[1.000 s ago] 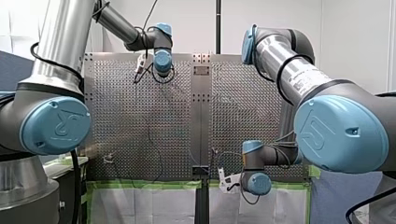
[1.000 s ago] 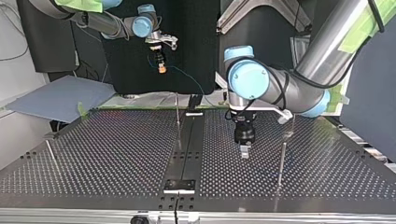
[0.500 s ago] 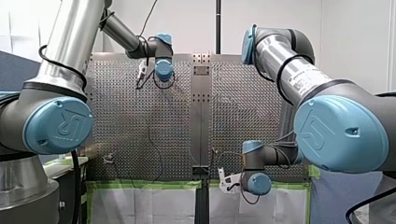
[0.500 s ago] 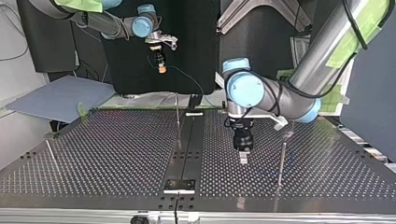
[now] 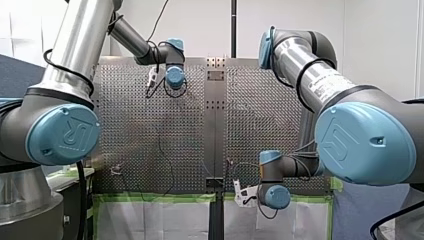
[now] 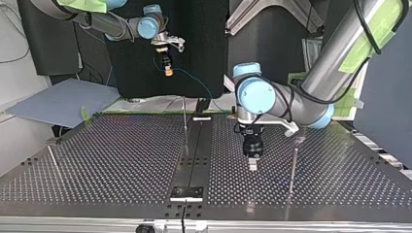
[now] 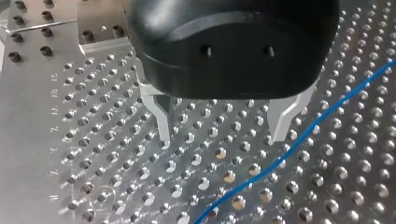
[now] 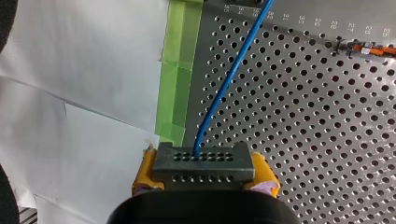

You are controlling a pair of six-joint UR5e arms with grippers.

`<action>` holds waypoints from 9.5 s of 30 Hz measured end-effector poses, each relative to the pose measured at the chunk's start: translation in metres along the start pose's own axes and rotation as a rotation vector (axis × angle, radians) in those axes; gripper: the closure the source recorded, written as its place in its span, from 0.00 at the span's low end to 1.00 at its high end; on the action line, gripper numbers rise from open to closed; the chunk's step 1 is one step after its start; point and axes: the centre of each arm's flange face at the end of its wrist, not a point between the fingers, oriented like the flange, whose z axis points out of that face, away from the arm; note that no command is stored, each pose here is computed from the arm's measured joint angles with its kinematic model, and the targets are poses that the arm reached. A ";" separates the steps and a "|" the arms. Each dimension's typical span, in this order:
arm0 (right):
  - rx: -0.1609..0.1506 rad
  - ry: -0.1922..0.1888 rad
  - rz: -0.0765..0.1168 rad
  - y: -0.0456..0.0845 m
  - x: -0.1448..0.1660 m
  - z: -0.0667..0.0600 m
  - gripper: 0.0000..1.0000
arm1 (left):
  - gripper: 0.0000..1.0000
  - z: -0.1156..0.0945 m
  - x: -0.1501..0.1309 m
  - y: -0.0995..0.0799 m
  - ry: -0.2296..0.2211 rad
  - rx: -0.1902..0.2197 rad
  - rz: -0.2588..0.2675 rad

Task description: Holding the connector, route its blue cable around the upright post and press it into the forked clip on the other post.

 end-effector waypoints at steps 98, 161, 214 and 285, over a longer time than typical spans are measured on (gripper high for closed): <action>-0.006 0.009 0.005 0.005 0.002 0.003 1.00 | 0.02 0.025 0.180 -0.080 0.248 0.046 0.225; 0.027 0.098 0.006 0.017 0.032 0.048 1.00 | 0.02 -0.069 0.330 -0.193 0.382 0.343 0.247; 0.042 0.071 -0.007 0.031 0.049 0.074 1.00 | 0.39 -0.059 0.376 -0.231 0.317 0.336 -0.235; -0.029 0.056 0.006 0.077 0.092 0.092 1.00 | 0.98 -0.130 0.351 -0.239 0.282 0.376 -0.324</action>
